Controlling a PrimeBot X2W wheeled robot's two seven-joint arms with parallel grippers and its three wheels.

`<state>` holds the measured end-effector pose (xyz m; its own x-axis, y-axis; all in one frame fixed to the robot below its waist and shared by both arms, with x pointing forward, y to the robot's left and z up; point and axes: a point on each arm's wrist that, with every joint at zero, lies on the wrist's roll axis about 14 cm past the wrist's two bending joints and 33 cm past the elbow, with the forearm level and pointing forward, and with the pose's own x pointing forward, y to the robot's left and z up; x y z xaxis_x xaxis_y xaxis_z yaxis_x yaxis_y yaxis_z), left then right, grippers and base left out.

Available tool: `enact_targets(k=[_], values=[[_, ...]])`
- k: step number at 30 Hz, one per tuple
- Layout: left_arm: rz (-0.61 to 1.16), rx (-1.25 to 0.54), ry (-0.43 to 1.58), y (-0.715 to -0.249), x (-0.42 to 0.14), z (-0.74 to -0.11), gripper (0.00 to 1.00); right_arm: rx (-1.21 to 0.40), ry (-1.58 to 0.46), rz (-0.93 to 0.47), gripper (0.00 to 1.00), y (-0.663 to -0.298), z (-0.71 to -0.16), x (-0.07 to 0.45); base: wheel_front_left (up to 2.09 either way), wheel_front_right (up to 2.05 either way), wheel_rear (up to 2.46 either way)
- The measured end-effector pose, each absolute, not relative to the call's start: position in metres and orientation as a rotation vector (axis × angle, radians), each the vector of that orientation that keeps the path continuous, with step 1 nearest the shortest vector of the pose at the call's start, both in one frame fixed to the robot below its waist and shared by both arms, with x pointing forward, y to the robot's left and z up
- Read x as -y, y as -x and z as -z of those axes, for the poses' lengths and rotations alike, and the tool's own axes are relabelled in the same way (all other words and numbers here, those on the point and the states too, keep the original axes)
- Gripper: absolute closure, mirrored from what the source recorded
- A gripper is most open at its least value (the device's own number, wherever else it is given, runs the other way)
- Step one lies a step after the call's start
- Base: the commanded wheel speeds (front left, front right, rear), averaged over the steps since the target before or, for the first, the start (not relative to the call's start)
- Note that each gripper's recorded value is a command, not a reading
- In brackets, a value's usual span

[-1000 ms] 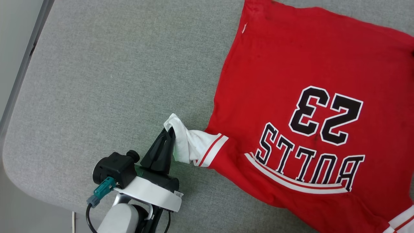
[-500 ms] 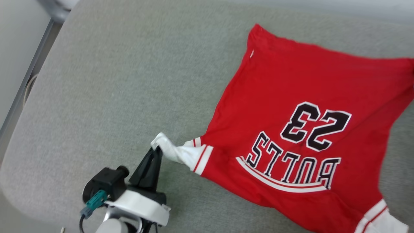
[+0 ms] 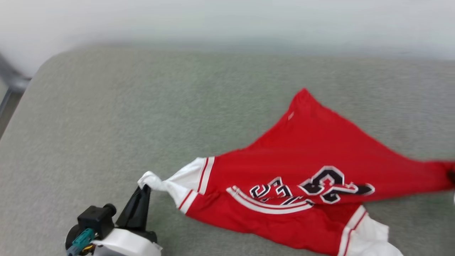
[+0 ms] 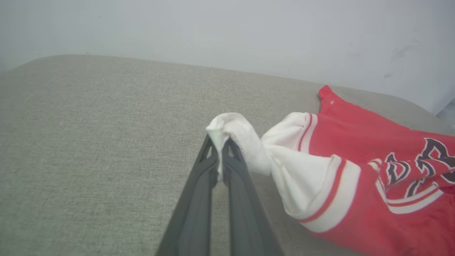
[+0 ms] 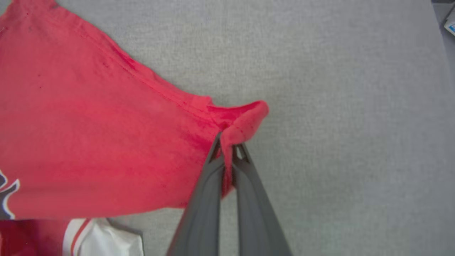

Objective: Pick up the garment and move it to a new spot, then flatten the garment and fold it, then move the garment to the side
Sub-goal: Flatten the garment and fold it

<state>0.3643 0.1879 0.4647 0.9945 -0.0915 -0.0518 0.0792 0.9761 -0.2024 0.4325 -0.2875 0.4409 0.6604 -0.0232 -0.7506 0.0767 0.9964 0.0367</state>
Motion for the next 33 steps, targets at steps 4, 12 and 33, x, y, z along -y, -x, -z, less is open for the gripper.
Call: enact_targets(k=[4,12,33], values=[[0.102,-0.07,0.196,-0.364,-0.184,-0.463,1.0,-0.857,-0.13,0.124,1.0,-0.375,-0.433,0.303,0.0,0.0,0.0],[0.124,-0.105,0.204,-0.356,-0.179,-0.455,1.0,-0.922,-0.301,0.241,1.0,-0.27,-0.396,0.293,0.0,0.0,0.0],[0.162,-0.159,0.215,-0.345,-0.165,-0.441,1.0,-0.412,-0.371,0.339,0.0,-0.288,-0.415,0.299,0.0,0.0,0.0]])
